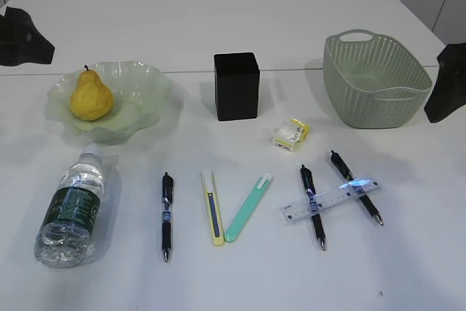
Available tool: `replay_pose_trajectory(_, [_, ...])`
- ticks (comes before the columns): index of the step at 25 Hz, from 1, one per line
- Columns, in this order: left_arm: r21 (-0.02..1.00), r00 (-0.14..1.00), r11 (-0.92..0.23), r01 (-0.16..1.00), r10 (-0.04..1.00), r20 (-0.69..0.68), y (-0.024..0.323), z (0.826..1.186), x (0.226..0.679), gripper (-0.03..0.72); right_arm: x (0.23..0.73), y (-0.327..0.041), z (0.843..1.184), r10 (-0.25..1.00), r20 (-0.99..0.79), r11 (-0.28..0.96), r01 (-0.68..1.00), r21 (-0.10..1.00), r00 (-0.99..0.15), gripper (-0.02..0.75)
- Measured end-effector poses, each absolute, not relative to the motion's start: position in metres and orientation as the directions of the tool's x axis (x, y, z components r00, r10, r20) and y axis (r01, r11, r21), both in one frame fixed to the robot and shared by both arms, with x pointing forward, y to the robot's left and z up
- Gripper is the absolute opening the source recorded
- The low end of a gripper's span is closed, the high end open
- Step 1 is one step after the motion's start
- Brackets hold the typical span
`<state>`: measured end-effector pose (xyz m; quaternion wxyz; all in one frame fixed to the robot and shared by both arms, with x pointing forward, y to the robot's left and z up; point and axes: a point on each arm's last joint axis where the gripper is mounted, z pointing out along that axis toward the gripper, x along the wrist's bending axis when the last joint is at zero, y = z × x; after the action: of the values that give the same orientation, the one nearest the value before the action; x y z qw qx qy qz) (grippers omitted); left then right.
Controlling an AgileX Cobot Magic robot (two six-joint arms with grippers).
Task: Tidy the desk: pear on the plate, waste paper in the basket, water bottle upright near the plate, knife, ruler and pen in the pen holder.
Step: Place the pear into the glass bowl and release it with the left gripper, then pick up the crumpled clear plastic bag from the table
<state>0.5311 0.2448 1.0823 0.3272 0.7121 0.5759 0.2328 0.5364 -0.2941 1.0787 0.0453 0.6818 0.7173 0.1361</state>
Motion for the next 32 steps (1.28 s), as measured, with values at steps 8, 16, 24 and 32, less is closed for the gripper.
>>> replay_pose_trajectory(8, [0.628, 0.255, -0.161, 0.761, 0.965, -0.061, 0.247, 1.091, 0.501, 0.593, 0.536, -0.294, 1.079, 0.990, 0.123, 0.032, 0.966, 0.257, -0.066, 0.585])
replay_pose_trajectory(16, [0.552, 0.264, -0.180, 0.814, 0.962, -0.075, 0.249, 1.095, 0.482, 0.541, 0.536, -0.294, 1.079, 0.990, 0.126, 0.031, 0.966, 0.255, -0.065, 0.585])
replay_pose_trajectory(24, [0.538, 0.201, -0.108, 0.836, 0.973, -0.117, 0.250, 1.096, 0.480, 0.535, 0.538, -0.289, 1.080, 0.982, 0.179, 0.007, 0.963, 0.270, -0.057, 0.585])
replay_pose_trajectory(32, [0.519, 0.152, -0.055, 0.853, 0.978, -0.146, 0.249, 1.092, 0.483, 0.531, 0.560, -0.263, 1.086, 0.974, 0.176, 0.082, 0.942, 0.326, -0.145, 0.586])
